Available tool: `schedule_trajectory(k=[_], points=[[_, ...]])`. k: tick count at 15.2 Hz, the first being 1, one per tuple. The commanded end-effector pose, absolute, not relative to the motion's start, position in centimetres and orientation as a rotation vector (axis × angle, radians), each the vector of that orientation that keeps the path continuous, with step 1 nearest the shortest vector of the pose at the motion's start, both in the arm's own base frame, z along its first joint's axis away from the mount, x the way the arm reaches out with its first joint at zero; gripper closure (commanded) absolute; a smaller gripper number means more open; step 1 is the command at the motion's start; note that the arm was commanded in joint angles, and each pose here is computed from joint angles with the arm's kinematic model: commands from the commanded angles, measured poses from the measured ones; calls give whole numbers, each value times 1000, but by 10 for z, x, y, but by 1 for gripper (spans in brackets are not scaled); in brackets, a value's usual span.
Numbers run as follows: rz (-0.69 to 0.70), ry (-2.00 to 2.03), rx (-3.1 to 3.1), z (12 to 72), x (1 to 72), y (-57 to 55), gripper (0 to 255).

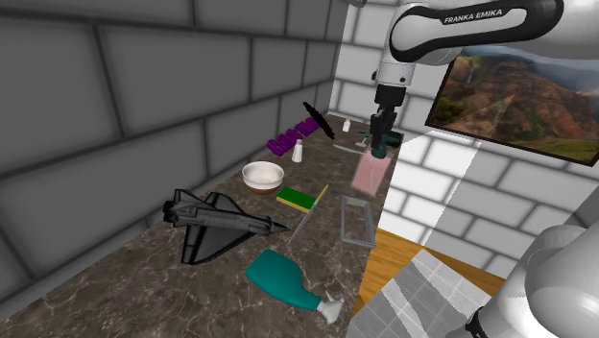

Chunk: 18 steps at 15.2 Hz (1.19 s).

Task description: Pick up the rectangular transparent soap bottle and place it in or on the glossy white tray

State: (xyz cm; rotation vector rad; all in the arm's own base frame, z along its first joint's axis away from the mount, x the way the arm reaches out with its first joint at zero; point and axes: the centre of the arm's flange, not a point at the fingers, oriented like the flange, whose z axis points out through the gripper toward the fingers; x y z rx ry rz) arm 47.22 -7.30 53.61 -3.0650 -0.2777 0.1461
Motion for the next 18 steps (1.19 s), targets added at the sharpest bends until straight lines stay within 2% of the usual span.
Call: schedule_trajectory(k=[1,18], points=[[145,-277,-3065,526,472,-72,255],[145,-277,-3065,436,472,-72,255]])
